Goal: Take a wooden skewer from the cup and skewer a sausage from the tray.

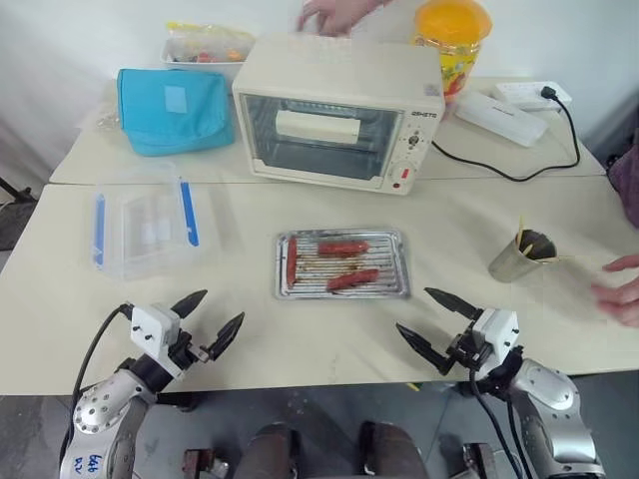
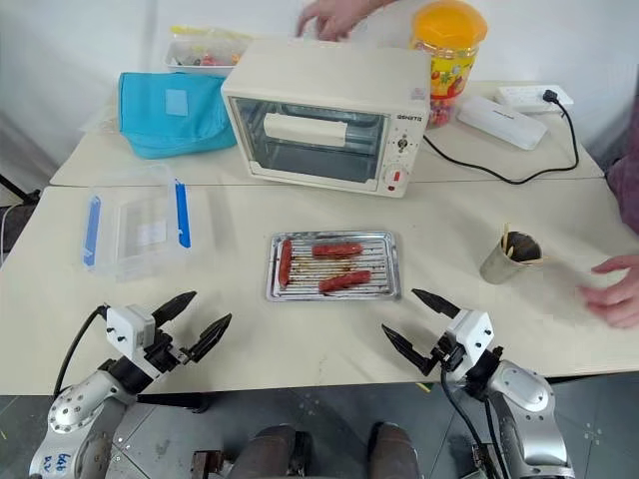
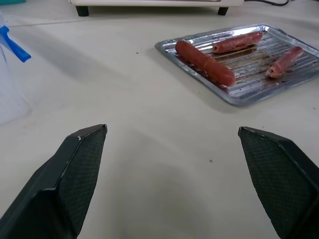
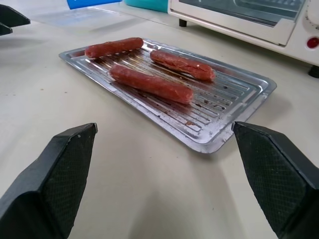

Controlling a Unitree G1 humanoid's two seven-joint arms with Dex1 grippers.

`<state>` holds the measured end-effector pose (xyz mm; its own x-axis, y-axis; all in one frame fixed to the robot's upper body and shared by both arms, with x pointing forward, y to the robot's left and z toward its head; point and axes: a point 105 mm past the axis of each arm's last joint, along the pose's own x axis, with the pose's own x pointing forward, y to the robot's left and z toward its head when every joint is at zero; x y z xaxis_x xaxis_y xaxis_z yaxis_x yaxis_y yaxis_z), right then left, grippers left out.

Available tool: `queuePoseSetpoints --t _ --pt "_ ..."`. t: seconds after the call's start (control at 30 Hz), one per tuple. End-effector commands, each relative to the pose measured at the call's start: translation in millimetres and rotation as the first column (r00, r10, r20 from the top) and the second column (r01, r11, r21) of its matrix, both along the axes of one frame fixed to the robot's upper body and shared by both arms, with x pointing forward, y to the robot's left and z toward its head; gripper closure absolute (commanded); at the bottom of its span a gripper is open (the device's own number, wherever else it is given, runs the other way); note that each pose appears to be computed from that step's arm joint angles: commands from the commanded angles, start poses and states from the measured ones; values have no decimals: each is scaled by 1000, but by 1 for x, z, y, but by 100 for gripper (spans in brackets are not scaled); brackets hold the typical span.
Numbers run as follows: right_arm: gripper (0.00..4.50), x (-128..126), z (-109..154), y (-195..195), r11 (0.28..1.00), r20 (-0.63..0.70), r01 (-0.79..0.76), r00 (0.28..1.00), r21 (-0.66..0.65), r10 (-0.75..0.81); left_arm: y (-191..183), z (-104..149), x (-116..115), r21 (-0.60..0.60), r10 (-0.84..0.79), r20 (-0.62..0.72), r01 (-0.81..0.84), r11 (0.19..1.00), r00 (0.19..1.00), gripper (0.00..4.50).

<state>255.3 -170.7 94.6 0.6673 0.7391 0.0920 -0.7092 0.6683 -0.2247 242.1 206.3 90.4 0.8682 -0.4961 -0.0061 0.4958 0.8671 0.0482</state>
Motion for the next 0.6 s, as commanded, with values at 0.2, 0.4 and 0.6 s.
queuePoseSetpoints --t 0.2,0.4,0.6 --pt "0 -3 22 8 997 51 -82 995 8 82 -1 16 -9 2 -52 52 52 999 997 2" --pt "0 -8 20 9 989 16 -149 989 -25 149 5 19 -6 20 -45 57 44 999 997 2" --pt "0 -13 18 9 985 3 -169 986 -40 169 4 22 -8 13 -72 53 71 997 996 2"
